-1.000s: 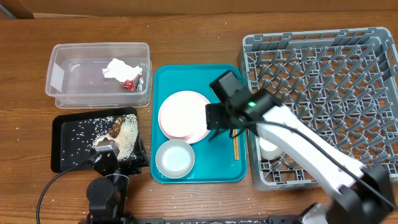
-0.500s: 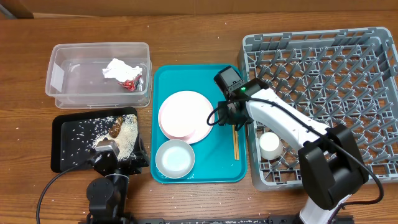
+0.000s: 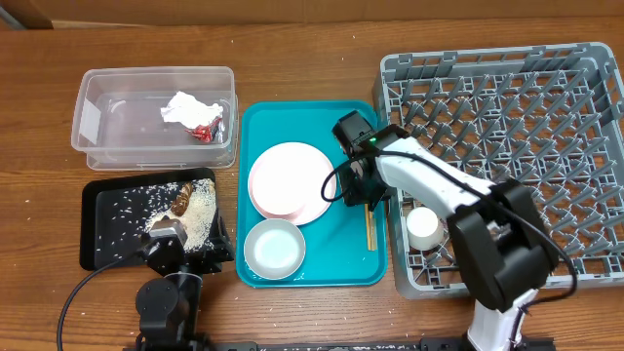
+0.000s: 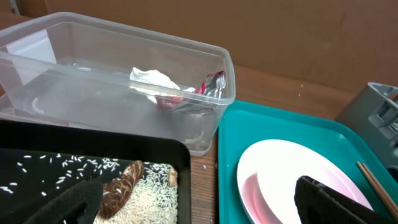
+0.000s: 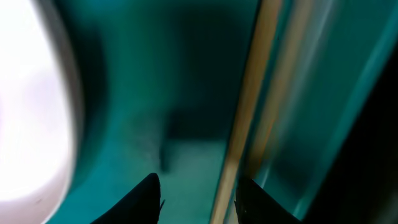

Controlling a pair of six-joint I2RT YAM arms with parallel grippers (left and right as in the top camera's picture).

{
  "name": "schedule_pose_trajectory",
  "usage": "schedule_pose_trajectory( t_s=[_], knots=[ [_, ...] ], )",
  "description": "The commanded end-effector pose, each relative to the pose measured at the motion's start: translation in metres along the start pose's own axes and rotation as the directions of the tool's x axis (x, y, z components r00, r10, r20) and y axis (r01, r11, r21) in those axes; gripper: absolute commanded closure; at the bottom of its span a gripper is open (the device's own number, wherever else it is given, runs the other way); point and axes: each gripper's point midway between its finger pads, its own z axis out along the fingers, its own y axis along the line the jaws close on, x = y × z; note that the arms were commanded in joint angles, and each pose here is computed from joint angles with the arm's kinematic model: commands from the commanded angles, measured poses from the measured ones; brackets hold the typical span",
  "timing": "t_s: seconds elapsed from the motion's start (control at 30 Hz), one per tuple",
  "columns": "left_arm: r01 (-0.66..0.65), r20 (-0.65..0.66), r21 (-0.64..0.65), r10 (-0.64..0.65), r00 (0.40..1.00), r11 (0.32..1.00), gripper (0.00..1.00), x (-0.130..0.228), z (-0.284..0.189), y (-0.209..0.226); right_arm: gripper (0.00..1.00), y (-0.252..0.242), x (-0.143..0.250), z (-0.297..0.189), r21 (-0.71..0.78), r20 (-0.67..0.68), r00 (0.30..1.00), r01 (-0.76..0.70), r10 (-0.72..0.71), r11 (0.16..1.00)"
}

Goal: Sort waste into correct bins and load items into the dishwasher
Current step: 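Pinch the chopsticks with the right gripper and lift them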

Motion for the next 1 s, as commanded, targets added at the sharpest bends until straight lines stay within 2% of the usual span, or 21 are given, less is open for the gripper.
schedule_pose_trajectory(
  t_s=[0.0,0.07,0.17,0.2,0.27,0.3,0.5,0.73,0.87,0.97],
  knots=[
    [0.016,0.005,0.012,-0.016,1.0,1.0,0.0,0.0,0.0,-0.002,0.6,0.003,0.004,0.009,0.003,-0.026,0.999,0.021,-0.021,1.0],
    [0.016,0.005,0.012,-0.016,1.0,1.0,0.0,0.0,0.0,-0.002,0.6,0.003,0.006,0.013,0.007,-0.036,0.999,0.025,-0.025,1.0],
    [0.016,0.005,0.012,-0.016,1.0,1.0,0.0,0.0,0.0,-0.002,0.69,0.003,0.007,0.014,0.009,-0.042,0.999,0.025,-0.025,1.0],
    [0.016,0.005,0.012,-0.016,1.0,1.0,0.0,0.0,0.0,-0.002,0.75,0.003,0.007,0.013,0.009,-0.043,0.999,0.025,-0.025,1.0],
    [0.016,0.005,0.012,-0.016,1.0,1.0,0.0,0.0,0.0,-0.002,0.93,0.003,0.007,0.013,0.01,-0.045,0.999,0.025,-0.025,1.0],
    [0.016,0.005,0.012,-0.016,1.0,1.0,0.0,0.0,0.0,-0.002,0.96,0.003,0.007,0.013,0.011,-0.045,0.999,0.025,-0.025,1.0],
    [0.016,0.005,0.012,-0.016,1.0,1.0,0.0,0.0,0.0,-0.002,0.96,0.005,-0.007,-0.015,0.01,0.0,1.0,0.022,-0.022,1.0],
    [0.016,0.005,0.012,-0.016,1.0,1.0,0.0,0.0,0.0,-0.002,0.96,0.01,-0.048,-0.114,-0.028,0.239,0.971,-0.003,0.009,1.0],
    [0.016,0.005,0.012,-0.016,1.0,1.0,0.0,0.0,0.0,-0.002,0.96,-0.02,-0.064,-0.163,0.026,0.382,0.923,-0.065,0.05,0.998],
    [0.016,0.005,0.012,-0.016,1.0,1.0,0.0,0.0,0.0,-0.002,0.96,-0.05,-0.07,-0.171,0.118,0.403,0.915,-0.041,-0.01,0.992]
  ],
)
